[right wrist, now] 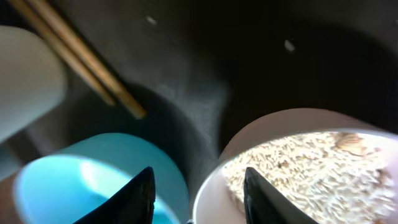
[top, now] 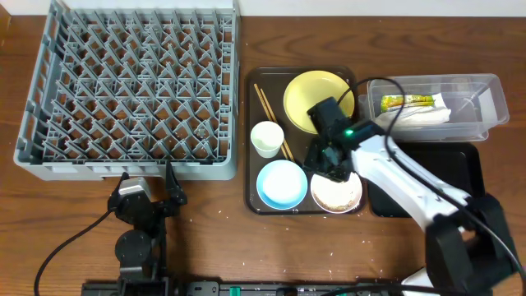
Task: Sort waste into correct bins and load items into the dishwasher
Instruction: 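Move the right gripper to the pink rice bowl and grasp its rim, then lift the pink bowl over the black tray and tip out the rice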
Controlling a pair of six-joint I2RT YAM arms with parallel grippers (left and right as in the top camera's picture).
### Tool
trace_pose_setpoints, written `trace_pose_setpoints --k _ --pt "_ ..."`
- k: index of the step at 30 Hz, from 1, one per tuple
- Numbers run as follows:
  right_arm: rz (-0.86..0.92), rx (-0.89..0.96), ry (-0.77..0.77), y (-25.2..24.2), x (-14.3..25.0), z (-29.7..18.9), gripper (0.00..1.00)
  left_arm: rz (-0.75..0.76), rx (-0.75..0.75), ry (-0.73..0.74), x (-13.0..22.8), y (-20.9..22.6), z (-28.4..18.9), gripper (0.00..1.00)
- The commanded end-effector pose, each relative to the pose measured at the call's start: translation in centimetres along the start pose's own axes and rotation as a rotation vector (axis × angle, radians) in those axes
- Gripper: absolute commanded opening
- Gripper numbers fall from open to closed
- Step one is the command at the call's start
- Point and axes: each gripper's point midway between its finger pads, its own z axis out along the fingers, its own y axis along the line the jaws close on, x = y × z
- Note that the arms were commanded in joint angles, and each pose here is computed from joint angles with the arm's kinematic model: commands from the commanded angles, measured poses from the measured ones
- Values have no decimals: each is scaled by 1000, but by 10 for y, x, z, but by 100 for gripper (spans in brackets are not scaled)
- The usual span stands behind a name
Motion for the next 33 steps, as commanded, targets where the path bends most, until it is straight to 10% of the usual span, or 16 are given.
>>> trace_pose_setpoints --k 1,11,33 --pt "22 29 36 -4 7 13 36 9 -17 49 17 5 1 92" --pt "10 23 37 -4 5 13 1 9 -17 49 17 4 1 91" --pt "-322 -131 50 22 0 -55 1 9 -17 49 17 5 1 92"
